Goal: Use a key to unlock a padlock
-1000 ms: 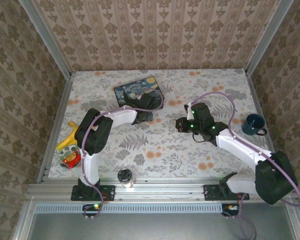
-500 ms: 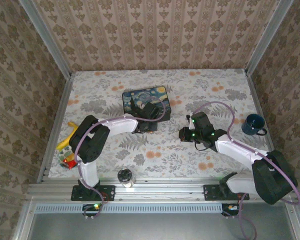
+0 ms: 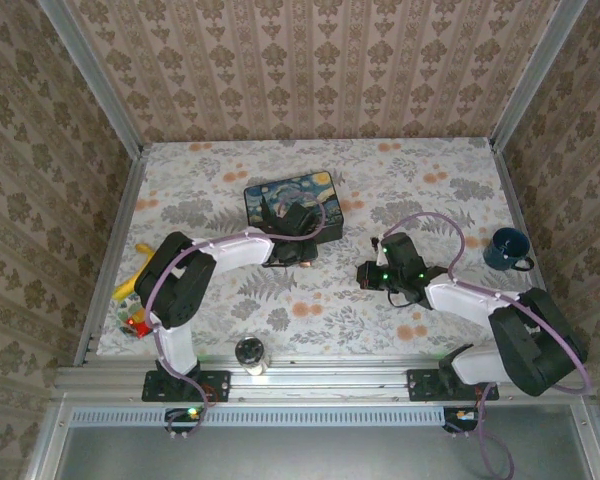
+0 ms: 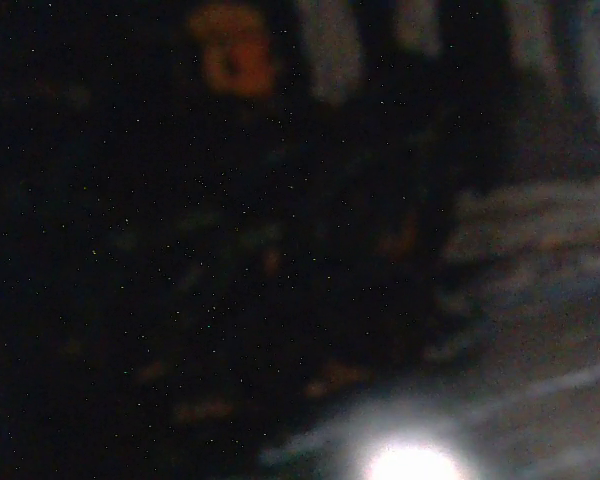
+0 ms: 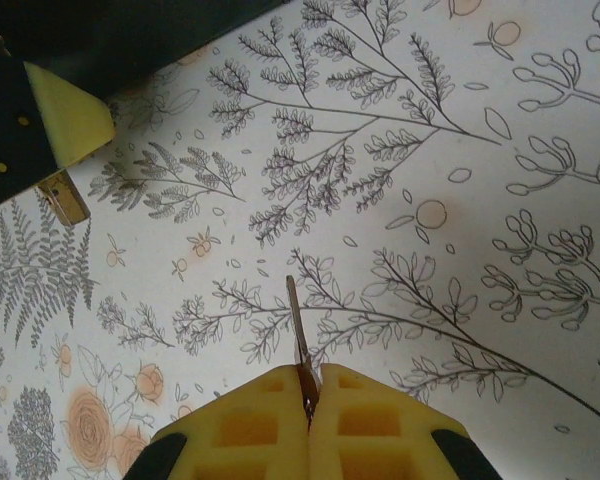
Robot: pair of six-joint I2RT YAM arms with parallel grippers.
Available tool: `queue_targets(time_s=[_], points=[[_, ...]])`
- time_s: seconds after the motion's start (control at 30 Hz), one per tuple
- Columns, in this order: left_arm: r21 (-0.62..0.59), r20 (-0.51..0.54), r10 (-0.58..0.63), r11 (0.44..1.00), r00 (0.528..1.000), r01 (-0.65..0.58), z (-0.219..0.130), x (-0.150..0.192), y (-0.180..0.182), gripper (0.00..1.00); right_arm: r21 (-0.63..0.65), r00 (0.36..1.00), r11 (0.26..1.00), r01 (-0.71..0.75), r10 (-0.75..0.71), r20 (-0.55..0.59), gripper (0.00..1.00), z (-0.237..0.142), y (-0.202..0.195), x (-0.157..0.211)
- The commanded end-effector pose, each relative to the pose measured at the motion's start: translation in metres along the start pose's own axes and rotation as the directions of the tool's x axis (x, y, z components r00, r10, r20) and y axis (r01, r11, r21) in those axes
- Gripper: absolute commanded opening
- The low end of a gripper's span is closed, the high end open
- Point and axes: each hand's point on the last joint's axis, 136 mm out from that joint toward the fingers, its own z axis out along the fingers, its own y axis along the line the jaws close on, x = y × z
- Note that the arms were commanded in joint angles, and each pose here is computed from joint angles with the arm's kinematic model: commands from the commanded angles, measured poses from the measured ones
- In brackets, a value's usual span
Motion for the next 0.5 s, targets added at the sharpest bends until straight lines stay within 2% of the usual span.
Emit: queue_targets(time_s=[0.0, 0.23, 0.4, 0.47], points=[[0.079, -0.019, -0.066, 0.995, 0.998, 0.068, -0.004, -0.006, -0.022, 0.05, -0.039, 1.0, 0.999, -0.014, 0.015, 0.014, 0.0, 0.006, 0.005, -0.002], [0.047, -0.045, -0.077, 0.996, 0.996, 0.079, 0.011, -0.002, -0.021, 0.28, -0.043, 1.0, 0.999, -0.023, 0.023, 0.001, 0.0, 0.016, 0.007, -0.001], [-0.04, -0.047, -0.05, 0.998, 0.998, 0.048, 0.021, 0.004, -0.009, 0.29, -0.03, 1.0, 0.999, -0.023, 0.023, 0.018, 0.0, 0.012, 0.007, -0.005], [-0.084, -0.057, -0.024, 0.996, 0.998, 0.019, 0.025, 0.009, -0.006, 0.34, -0.019, 0.999, 1.0, -0.023, 0.024, 0.021, 0.0, 0.01, 0.006, -0.006]])
